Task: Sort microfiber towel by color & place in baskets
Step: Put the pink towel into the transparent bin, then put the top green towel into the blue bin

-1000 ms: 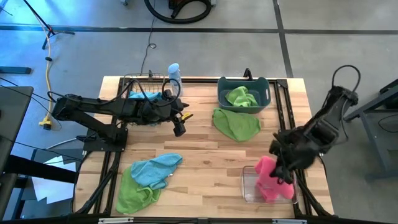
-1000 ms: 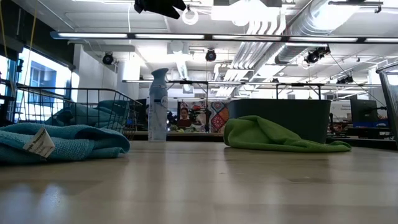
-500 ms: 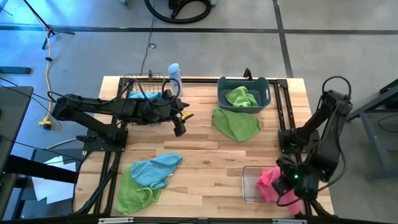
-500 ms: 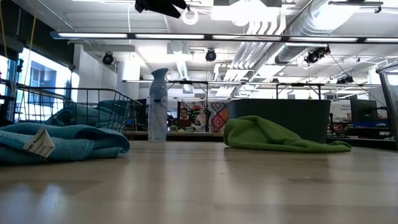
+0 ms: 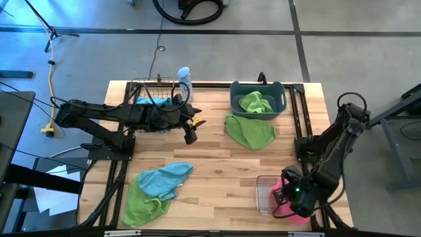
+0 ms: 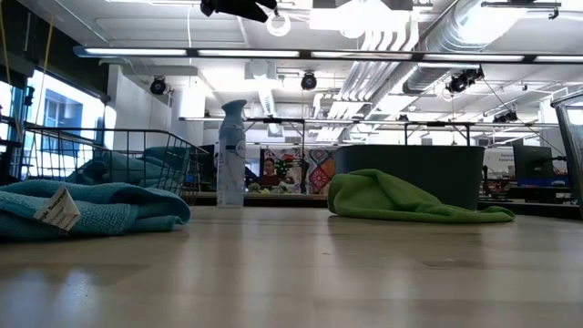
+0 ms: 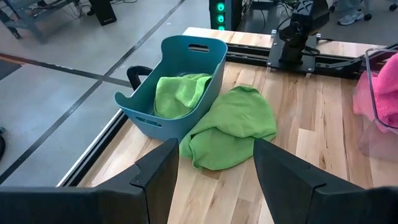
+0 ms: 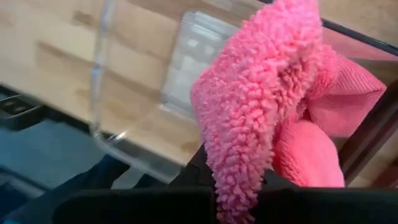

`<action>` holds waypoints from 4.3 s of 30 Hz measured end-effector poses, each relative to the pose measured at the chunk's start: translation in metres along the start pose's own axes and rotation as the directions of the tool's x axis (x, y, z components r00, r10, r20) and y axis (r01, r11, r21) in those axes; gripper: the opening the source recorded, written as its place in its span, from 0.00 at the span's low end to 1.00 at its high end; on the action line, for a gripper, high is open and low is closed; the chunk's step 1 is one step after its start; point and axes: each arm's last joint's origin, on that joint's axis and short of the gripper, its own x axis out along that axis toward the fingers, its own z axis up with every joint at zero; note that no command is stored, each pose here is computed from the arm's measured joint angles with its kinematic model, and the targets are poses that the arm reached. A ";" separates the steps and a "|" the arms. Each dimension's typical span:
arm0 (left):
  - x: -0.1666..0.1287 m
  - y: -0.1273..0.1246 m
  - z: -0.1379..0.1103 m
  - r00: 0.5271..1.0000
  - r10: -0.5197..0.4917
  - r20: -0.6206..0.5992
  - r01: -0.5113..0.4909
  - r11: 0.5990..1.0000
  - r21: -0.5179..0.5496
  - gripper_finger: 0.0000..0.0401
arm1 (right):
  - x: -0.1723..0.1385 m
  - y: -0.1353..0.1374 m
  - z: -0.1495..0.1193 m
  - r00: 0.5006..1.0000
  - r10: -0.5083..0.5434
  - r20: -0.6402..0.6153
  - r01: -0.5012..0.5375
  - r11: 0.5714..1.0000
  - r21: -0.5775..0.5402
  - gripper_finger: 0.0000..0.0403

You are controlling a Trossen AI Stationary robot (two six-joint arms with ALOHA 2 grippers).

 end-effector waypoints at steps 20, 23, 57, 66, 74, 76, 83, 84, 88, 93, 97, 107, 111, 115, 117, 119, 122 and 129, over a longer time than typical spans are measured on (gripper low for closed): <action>0.001 0.001 0.000 1.000 0.003 -0.001 -0.003 1.000 0.001 0.49 | -0.007 -0.002 0.021 0.947 -0.064 0.315 0.094 0.992 -0.079 0.00; 0.001 0.002 0.000 1.000 0.003 -0.001 -0.003 1.000 -0.001 0.49 | -0.002 0.000 0.010 0.960 -0.035 0.279 0.072 0.990 -0.121 0.00; 0.002 0.003 0.000 0.998 -0.053 -0.013 0.053 0.999 0.010 0.49 | 0.037 0.018 0.011 0.995 0.061 -0.079 -0.053 0.994 0.097 0.00; 0.002 0.003 0.000 0.998 -0.053 -0.014 0.054 0.998 0.019 0.49 | 0.060 0.003 0.015 0.993 -0.020 -0.119 0.033 0.993 0.114 0.00; 0.002 0.003 0.000 0.999 -0.053 -0.013 0.053 0.998 0.020 0.49 | 0.083 -0.006 0.020 0.991 0.003 -0.132 0.014 0.991 0.129 0.00; 0.002 0.003 0.000 0.999 -0.053 -0.014 0.053 0.998 0.020 0.49 | 0.087 -0.009 0.024 0.993 -0.014 -0.120 0.030 0.990 0.135 0.00; 0.002 0.003 0.000 0.999 -0.045 -0.013 0.045 0.999 0.020 0.49 | 0.102 -0.018 0.033 0.994 -0.032 -0.104 0.048 0.987 0.152 0.00; 0.002 0.003 0.000 0.999 -0.043 -0.012 0.043 0.999 0.020 0.49 | 0.104 -0.020 0.034 0.994 -0.029 -0.106 0.045 0.987 0.152 0.00; 0.002 0.003 0.000 0.999 -0.042 -0.012 0.042 0.999 0.020 0.49 | 0.117 -0.026 0.036 0.991 0.008 -0.132 0.012 0.988 0.155 0.00; 0.002 0.003 0.000 0.999 -0.042 -0.012 0.042 0.999 0.020 0.49 | 0.122 -0.030 0.038 0.991 0.012 -0.134 0.010 0.987 0.158 0.02; 0.002 0.003 0.000 0.999 -0.042 -0.012 0.042 0.999 0.020 0.49 | 0.121 -0.030 0.038 0.991 0.003 -0.131 0.018 0.988 0.154 0.12; 0.002 0.003 0.000 0.999 -0.042 -0.012 0.043 0.999 0.021 0.49 | 0.099 -0.013 0.026 0.969 -0.039 -0.246 0.036 0.999 -0.018 0.55; 0.002 0.003 0.000 0.999 -0.042 -0.012 0.043 0.998 0.046 0.49 | 0.083 -0.008 0.024 0.961 -0.103 -0.256 0.089 0.994 -0.067 0.64; 0.002 0.003 0.000 0.999 -0.042 -0.012 0.043 0.997 0.064 0.49 | 0.061 -0.002 0.023 0.964 -0.162 -0.210 0.141 0.984 -0.109 0.66; 0.002 0.003 0.000 0.999 -0.042 -0.012 0.043 0.996 0.076 0.49 | 0.047 0.000 0.024 0.968 -0.192 -0.160 0.176 0.978 -0.110 0.66; 0.002 0.003 0.000 0.999 -0.042 -0.011 0.043 0.996 0.079 0.49 | 0.033 0.001 0.025 0.965 -0.232 -0.119 0.219 0.969 -0.111 0.66; 0.002 0.003 0.000 0.999 -0.042 -0.011 0.043 0.996 0.080 0.49 | 0.009 0.003 0.027 0.959 -0.276 -0.071 0.265 0.955 -0.134 0.66; -0.013 0.010 0.006 0.998 -0.048 0.032 0.046 0.997 0.059 0.49 | -0.040 0.010 0.038 0.963 -0.238 0.127 0.254 0.957 -0.136 0.66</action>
